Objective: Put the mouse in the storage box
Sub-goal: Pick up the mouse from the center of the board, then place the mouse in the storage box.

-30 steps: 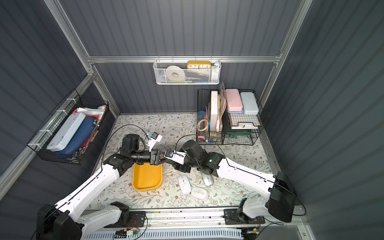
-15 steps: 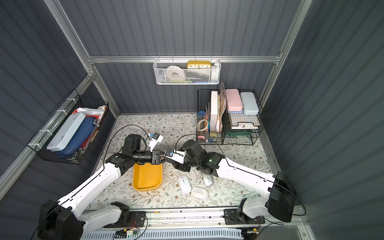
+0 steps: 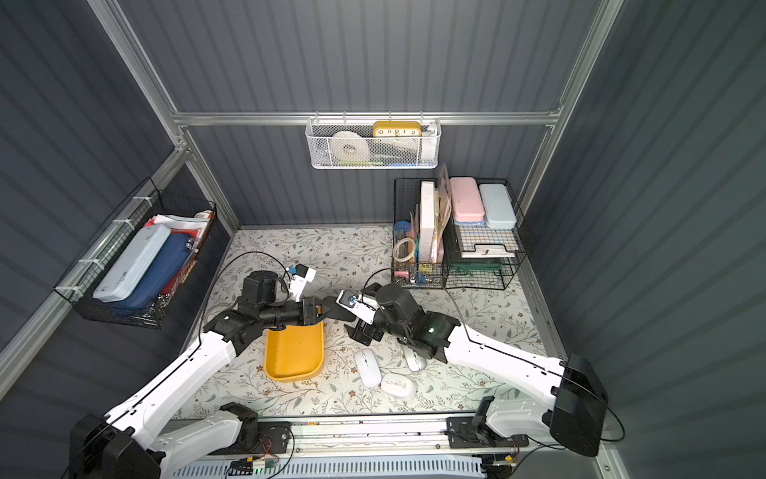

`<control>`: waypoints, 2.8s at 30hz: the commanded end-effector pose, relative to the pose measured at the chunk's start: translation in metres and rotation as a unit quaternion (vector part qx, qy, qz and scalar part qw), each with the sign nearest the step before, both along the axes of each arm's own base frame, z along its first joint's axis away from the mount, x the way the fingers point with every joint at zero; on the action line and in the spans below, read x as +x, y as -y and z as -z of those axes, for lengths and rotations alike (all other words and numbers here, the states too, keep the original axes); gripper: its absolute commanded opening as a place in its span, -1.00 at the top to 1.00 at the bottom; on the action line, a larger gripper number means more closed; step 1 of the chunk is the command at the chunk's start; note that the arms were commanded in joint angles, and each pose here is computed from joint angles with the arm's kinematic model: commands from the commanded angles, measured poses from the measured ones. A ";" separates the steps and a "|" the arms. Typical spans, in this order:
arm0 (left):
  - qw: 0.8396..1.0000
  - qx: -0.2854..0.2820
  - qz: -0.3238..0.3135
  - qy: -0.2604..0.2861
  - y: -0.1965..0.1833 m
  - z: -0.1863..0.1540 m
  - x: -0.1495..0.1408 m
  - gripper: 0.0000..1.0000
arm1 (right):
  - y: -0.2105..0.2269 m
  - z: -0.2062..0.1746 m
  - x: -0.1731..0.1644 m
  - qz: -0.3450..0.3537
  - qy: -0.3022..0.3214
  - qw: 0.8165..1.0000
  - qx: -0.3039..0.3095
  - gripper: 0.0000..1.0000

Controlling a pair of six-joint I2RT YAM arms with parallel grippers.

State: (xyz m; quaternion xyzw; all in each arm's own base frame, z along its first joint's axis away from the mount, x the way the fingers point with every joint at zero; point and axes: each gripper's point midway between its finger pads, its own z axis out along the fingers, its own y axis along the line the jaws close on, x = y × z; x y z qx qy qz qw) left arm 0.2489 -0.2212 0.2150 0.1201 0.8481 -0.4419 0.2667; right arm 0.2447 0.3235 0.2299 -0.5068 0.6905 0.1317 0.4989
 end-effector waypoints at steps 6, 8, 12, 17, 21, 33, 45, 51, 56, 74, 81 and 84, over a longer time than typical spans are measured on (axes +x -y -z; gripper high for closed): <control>0.958 0.146 -0.241 -0.050 -0.088 0.042 0.024 0.93 | 0.021 0.006 0.015 0.063 0.000 0.998 0.007 -0.98; 0.952 0.156 -0.258 -0.053 -0.094 0.045 0.027 0.94 | 0.020 0.008 0.015 0.063 -0.003 0.998 0.006 -0.98; 0.930 0.201 -0.300 -0.061 -0.113 0.060 0.035 0.94 | 0.019 0.010 0.015 0.060 -0.007 0.998 0.005 -0.98; 0.921 0.232 -0.301 -0.088 -0.114 0.091 0.042 1.00 | 0.018 0.012 0.015 0.057 -0.009 0.998 0.004 -0.98; 0.932 0.204 -0.294 -0.058 -0.105 0.095 0.058 0.94 | 0.016 0.015 0.015 0.055 -0.015 0.998 0.004 -0.98; 0.952 0.159 -0.255 -0.057 -0.106 0.117 0.077 0.78 | 0.014 0.024 0.014 0.051 -0.033 0.998 -0.002 -0.98; 0.952 0.162 -0.247 -0.079 -0.106 0.131 0.072 -0.08 | 0.014 0.030 0.017 0.055 -0.038 0.998 -0.010 -0.98; 0.943 0.182 -0.260 -0.095 -0.113 0.140 0.072 -0.37 | 0.013 0.031 0.017 0.054 -0.041 0.998 -0.010 -0.98; 0.938 0.193 -0.271 -0.100 -0.118 0.142 0.075 -0.43 | 0.014 0.032 0.017 0.056 -0.045 0.997 -0.010 -0.98; 0.961 0.122 -0.201 -0.144 -0.083 0.127 0.019 -0.13 | 0.017 0.033 0.023 0.077 -0.048 0.996 -0.009 -0.98; 0.973 0.077 -0.176 -0.129 -0.070 0.095 0.009 -0.18 | 0.077 0.057 0.061 0.242 -0.203 0.948 0.048 -0.96; 0.985 0.053 -0.147 -0.074 -0.061 0.045 0.013 -0.30 | 0.107 0.078 0.059 0.302 -0.257 0.917 0.054 -0.96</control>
